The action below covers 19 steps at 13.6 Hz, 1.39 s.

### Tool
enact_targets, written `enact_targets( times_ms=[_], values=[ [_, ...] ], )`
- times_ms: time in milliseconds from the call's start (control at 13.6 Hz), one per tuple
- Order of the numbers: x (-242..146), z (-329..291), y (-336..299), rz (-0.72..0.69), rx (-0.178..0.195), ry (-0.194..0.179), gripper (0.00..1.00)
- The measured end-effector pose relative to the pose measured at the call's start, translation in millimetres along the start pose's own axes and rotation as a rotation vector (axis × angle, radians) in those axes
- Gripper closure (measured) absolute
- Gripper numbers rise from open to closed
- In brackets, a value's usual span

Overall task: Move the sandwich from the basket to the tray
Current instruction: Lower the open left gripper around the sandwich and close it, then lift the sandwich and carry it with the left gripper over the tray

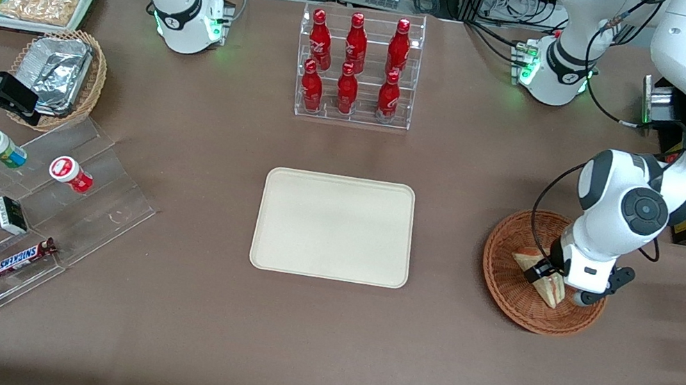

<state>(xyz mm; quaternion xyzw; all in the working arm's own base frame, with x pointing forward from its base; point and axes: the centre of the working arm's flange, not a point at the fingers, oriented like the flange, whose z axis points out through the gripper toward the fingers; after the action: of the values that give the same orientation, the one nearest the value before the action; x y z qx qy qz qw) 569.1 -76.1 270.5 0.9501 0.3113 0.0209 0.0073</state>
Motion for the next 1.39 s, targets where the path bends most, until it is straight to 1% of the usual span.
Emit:
enact_targets(
  times_ms=[73,220,367,440,587,661,807,1028,1174,1248,1321,1394],
  values=[
    [0.2,-0.2,0.2,0.0,0.0,0.0,0.44],
    [0.2,-0.3,0.2,0.0,-0.001,0.001,0.67],
    [0.4,-0.7,0.5,0.001,-0.001,0.002,0.85],
    [0.7,-1.4,1.0,0.001,-0.002,0.003,0.93],
    [1.7,-5.2,2.0,0.002,-0.002,0.003,0.94],
    [2.9,-10.4,3.0,0.007,0.01,-0.007,0.94],
    [8.4,-34.5,7.9,0.022,0.049,-0.041,0.94],
    [8.1,-95.4,20.6,0.069,0.098,-0.08,0.95],
    [-11.3,-137.1,40.1,0.149,0.122,-0.103,0.95],
    [-28.0,-154.2,56.7,0.192,0.134,-0.113,0.95],
    [-48.9,-167.8,77.6,0.24,0.139,-0.114,0.95],
    [-72.1,-177.0,99.2,0.289,0.132,-0.106,0.95]
  ],
)
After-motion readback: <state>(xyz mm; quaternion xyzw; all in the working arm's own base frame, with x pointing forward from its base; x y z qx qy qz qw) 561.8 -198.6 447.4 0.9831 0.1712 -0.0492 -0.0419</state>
